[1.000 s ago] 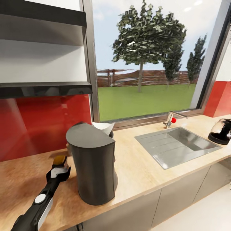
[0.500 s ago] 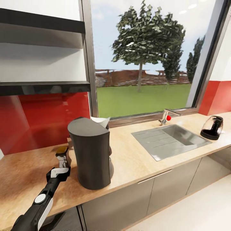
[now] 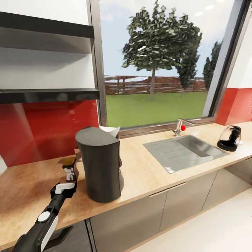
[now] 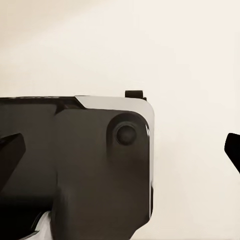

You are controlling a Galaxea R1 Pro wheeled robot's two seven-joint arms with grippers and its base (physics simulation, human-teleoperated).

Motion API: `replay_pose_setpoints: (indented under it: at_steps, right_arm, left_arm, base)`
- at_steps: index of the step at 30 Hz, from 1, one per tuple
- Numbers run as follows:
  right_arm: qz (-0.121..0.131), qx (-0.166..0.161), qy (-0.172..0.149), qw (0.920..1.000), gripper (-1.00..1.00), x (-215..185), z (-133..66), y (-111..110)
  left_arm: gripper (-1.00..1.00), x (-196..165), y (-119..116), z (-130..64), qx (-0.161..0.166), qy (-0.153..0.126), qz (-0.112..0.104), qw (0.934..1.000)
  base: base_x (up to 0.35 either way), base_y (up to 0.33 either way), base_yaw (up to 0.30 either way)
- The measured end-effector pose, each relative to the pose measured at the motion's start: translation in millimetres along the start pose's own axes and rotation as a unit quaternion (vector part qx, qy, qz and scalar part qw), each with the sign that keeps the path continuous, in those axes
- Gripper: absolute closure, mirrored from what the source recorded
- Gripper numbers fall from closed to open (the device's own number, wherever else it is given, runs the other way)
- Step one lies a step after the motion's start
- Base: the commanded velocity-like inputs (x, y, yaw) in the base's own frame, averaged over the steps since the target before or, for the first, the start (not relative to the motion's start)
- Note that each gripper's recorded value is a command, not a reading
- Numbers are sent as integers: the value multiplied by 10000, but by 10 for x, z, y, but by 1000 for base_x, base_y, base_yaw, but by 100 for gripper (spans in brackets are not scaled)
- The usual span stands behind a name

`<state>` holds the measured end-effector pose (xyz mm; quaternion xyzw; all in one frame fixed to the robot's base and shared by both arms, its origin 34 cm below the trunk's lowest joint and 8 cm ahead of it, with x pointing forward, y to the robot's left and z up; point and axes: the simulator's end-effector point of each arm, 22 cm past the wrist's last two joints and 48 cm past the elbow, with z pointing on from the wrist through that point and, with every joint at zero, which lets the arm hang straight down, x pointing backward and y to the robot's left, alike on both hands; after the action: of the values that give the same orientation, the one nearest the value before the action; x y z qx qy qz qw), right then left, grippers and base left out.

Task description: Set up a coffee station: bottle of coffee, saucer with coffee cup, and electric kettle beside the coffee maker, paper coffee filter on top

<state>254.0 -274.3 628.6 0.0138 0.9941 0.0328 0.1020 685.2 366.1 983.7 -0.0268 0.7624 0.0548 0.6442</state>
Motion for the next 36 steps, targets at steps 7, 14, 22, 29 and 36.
replay_pose_setpoints:
  at_steps: [7,14,22,29,36]
  right_arm:
    - [4,0,3,10000,-100,3,0,0]
    - [1,0,3,10000,-100,3,0,0]
    - [-3,-2,1,10000,-100,-1,1,2]
    - [-3,-7,1,10000,-100,5,-1,11]
    - [-3,-7,0,10000,-100,4,-1,12]
  left_arm:
    - [-100,-1,0,1,0,-2,0,10000]
    - [-100,-3,0,1,-1,-3,-5,10000]
    - [-100,-66,-45,2,68,-80,7,9999]
    - [-100,-209,-317,-147,654,-314,107,9973]
    - [-100,-413,-592,-436,1197,-642,194,9905]
  base:
    - [-324,0,0]
    - [-335,0,0]
    - [-324,0,0]
    - [-170,0,0]
    - [-12,0,0]
